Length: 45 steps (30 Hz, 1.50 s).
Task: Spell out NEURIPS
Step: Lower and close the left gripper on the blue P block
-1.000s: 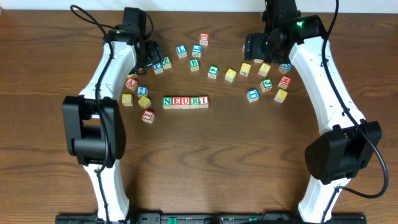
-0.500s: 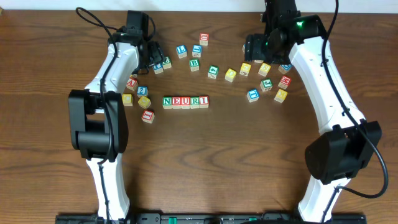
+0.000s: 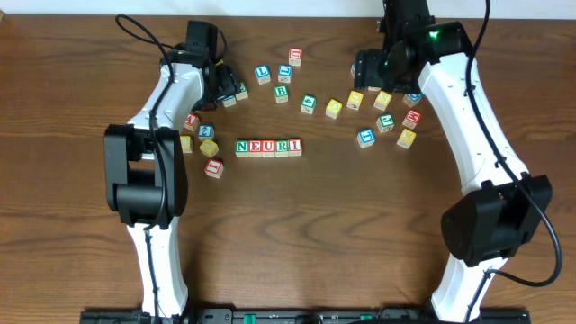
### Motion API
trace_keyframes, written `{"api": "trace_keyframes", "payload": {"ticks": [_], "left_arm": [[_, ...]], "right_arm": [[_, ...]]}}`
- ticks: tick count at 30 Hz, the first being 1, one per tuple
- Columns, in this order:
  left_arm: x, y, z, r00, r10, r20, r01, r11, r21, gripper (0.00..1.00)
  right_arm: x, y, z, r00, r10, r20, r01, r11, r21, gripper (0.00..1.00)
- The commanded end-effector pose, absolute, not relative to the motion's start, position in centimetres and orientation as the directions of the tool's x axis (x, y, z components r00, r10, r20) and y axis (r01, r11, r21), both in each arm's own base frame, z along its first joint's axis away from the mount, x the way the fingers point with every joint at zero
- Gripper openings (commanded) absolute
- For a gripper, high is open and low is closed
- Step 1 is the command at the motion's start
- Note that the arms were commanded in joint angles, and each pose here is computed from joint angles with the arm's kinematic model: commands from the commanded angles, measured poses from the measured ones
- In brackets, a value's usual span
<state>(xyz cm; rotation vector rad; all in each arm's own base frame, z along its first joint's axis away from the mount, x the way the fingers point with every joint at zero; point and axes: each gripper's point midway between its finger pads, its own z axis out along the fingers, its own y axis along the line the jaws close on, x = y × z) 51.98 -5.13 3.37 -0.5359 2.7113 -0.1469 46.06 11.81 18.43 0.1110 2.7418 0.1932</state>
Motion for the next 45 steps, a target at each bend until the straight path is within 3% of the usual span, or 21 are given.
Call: {"api": "trace_keyframes", "payload": {"ticks": [1,13,17,31,45], "left_arm": [[52.4,-5.1,2.7,-0.855,-0.395,-0.337,-0.36,0.919,-0.162,0.77],[51.9,-5.0,1.7,-0.865,-0.394,-0.31,-0.365,0.919,-0.148,0.75],[51.7,-5.0,1.6,-0.868,-0.394,-0.303,-0.367,0.919,-0.144,0.62],[50.7,-4.9,1.9,-0.878,-0.393,-0.275,-0.371,0.92,-0.128,0.35],[50.6,-5.1,9.2,-0.861,-0.34,-0.378,-0.301,0.94,-0.159,0.34]], "right_arm": [[46.4,11.3,18.2,-0.921,0.097,-0.377,0.052,0.99,0.129,0.8],[46.4,11.3,18.2,-0.921,0.097,-0.376,0.052,0.99,0.129,0.8],[46.4,11.3,18.2,-0.921,0.097,-0.377,0.052,0.99,0.129,0.8],[46.4,11.3,18.2,-0.921,0.097,-0.376,0.052,0.99,0.129,0.81],[46.5,11.3,18.2,-0.92,0.097,-0.38,0.052,0.99,0.129,0.84]]}}
